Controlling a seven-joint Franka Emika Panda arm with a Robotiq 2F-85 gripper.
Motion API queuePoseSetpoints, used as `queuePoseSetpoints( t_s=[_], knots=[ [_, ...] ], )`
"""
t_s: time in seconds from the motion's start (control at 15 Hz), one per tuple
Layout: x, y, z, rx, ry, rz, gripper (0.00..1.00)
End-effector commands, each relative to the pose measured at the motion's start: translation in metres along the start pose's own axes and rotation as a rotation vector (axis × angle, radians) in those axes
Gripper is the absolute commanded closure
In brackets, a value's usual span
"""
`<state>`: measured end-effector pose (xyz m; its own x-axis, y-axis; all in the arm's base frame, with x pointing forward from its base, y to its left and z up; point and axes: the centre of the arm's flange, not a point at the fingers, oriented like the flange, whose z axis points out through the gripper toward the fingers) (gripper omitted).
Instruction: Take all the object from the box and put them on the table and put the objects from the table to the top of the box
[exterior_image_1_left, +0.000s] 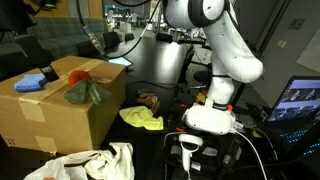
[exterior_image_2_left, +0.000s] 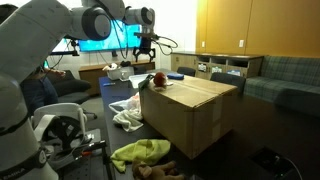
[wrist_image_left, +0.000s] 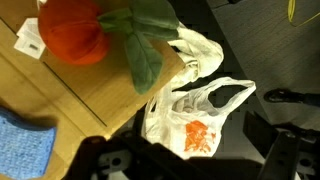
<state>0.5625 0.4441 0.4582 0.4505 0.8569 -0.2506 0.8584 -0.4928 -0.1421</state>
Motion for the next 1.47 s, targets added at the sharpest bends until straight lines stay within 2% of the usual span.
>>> queuePoseSetpoints(
  t_s=[0.0, 0.47, 0.8, 1.4],
  knots=[
    [-0.041, 0.016, -0.004, 0.087, 0.017, 0.045, 0.0],
    [-0.112, 0.03, 0.013, 0.206, 0.009, 0.174, 0.0],
    [-0.158, 0.031, 0.028, 0.313, 0.053, 0.341, 0.0],
    [-0.185, 0.023, 0.079, 0.366, 0.209, 0.627, 0.0]
  ],
)
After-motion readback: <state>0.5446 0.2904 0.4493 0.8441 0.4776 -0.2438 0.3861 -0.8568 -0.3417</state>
